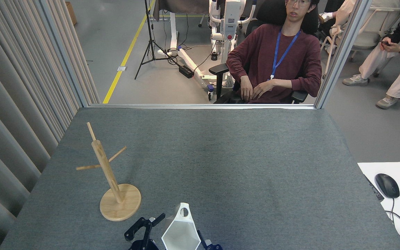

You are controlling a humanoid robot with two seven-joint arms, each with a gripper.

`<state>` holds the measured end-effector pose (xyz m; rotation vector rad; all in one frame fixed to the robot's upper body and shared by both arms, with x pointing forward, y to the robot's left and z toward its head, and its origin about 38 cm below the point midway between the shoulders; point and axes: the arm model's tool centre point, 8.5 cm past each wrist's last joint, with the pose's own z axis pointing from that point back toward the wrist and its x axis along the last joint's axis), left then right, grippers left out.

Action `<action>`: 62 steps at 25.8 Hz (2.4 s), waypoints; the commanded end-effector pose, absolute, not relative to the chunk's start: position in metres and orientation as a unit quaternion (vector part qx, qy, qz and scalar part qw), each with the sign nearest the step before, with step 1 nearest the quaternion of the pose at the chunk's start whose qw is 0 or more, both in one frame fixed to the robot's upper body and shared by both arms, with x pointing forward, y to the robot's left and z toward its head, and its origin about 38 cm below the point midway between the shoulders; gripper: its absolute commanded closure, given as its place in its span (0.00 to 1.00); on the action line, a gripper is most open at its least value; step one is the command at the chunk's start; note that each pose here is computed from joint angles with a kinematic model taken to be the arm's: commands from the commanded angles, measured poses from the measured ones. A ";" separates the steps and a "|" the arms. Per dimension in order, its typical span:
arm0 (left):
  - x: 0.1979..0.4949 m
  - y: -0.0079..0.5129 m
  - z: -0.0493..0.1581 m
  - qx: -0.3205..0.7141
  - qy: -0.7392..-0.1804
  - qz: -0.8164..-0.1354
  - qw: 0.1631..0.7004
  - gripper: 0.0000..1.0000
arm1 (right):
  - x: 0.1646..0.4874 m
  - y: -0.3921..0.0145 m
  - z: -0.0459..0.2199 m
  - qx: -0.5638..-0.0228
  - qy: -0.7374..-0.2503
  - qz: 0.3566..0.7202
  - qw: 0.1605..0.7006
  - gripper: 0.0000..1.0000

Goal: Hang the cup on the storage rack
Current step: 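Lift the cup with the right gripper and move it toward the left gripper, then tilt the held cup with the right gripper, turning its opening sideways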

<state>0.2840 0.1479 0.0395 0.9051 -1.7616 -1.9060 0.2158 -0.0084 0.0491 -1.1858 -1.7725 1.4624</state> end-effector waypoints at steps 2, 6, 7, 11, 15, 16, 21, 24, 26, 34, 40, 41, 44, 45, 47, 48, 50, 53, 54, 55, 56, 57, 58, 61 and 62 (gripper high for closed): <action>0.281 0.149 0.045 0.329 -0.651 -0.657 0.191 0.01 | 0.217 -0.010 0.045 -0.443 -0.653 0.547 0.280 0.50; 0.279 0.149 0.047 0.332 -0.653 -0.654 0.190 0.01 | 0.219 -0.011 0.045 -0.444 -0.652 0.546 0.282 0.50; 0.280 0.150 0.048 0.335 -0.653 -0.652 0.190 0.01 | 0.219 -0.012 0.044 -0.444 -0.652 0.546 0.282 0.50; 0.284 0.153 0.049 0.363 -0.645 -0.642 0.201 0.01 | 0.218 -0.012 0.043 -0.443 -0.651 0.548 0.283 0.50; 0.286 0.157 0.048 0.379 -0.640 -0.636 0.205 0.01 | 0.219 -0.013 0.043 -0.447 -0.648 0.547 0.285 0.50; 0.286 0.158 0.048 0.381 -0.640 -0.635 0.205 0.01 | 0.219 -0.014 0.042 -0.447 -0.647 0.548 0.285 0.50; 0.285 0.157 0.046 0.380 -0.640 -0.635 0.206 0.01 | 0.227 -0.027 0.042 -0.467 -0.633 0.541 0.297 0.52; 0.285 0.157 0.041 0.376 -0.638 -0.638 0.212 0.01 | 0.232 -0.026 0.048 -0.475 -0.635 0.532 0.297 0.54; 0.286 0.156 0.041 0.375 -0.638 -0.638 0.212 0.01 | 0.235 -0.025 0.051 -0.476 -0.638 0.529 0.295 0.54; 0.290 0.161 0.023 0.414 -0.620 -0.626 0.230 0.01 | 0.250 -0.024 0.072 -0.499 -0.641 0.502 0.298 0.54; 0.294 0.161 0.021 0.469 -0.585 -0.632 0.197 0.01 | 0.265 -0.021 0.080 -0.496 -0.610 0.531 0.316 0.54; 0.295 0.161 0.022 0.470 -0.585 -0.632 0.194 0.01 | 0.267 -0.018 0.082 -0.499 -0.605 0.540 0.305 0.54; 0.297 0.162 0.023 0.472 -0.584 -0.632 0.192 0.01 | 0.269 -0.010 0.082 -0.486 -0.601 0.577 0.265 0.53; 0.298 0.162 0.024 0.473 -0.584 -0.632 0.190 0.01 | 0.269 -0.009 0.081 -0.478 -0.599 0.587 0.261 0.53; 0.298 0.163 0.024 0.474 -0.583 -0.633 0.188 0.01 | 0.270 -0.008 0.082 -0.465 -0.594 0.603 0.257 0.53; 0.298 0.163 0.024 0.474 -0.582 -0.634 0.187 0.01 | 0.269 -0.007 0.081 -0.455 -0.591 0.615 0.255 0.54; 0.299 0.162 0.026 0.478 -0.578 -0.637 0.178 0.01 | 0.269 -0.003 0.079 -0.435 -0.592 0.632 0.247 0.55; 0.301 0.162 0.028 0.485 -0.571 -0.643 0.162 0.01 | 0.268 -0.001 0.080 -0.412 -0.596 0.648 0.234 0.60; 0.302 0.162 0.029 0.486 -0.570 -0.643 0.158 0.01 | 0.269 -0.002 0.080 -0.404 -0.591 0.658 0.236 0.60; 0.303 0.162 0.030 0.489 -0.569 -0.643 0.155 0.01 | 0.271 -0.003 0.081 -0.392 -0.585 0.668 0.241 0.61; 0.303 0.162 0.030 0.492 -0.566 -0.643 0.154 0.01 | 0.271 -0.005 0.080 -0.372 -0.581 0.678 0.252 0.65; 0.303 0.162 0.030 0.495 -0.563 -0.644 0.152 0.01 | 0.272 -0.007 0.079 -0.348 -0.579 0.686 0.271 0.66; 0.304 0.163 0.030 0.499 -0.559 -0.645 0.150 0.01 | 0.273 -0.008 0.079 -0.326 -0.579 0.688 0.291 0.66; 0.303 0.162 0.030 0.502 -0.558 -0.643 0.150 0.01 | 0.276 -0.010 0.080 -0.307 -0.579 0.690 0.307 0.68; 0.303 0.163 0.030 0.503 -0.558 -0.643 0.150 0.01 | 0.277 -0.011 0.081 -0.309 -0.578 0.690 0.307 0.68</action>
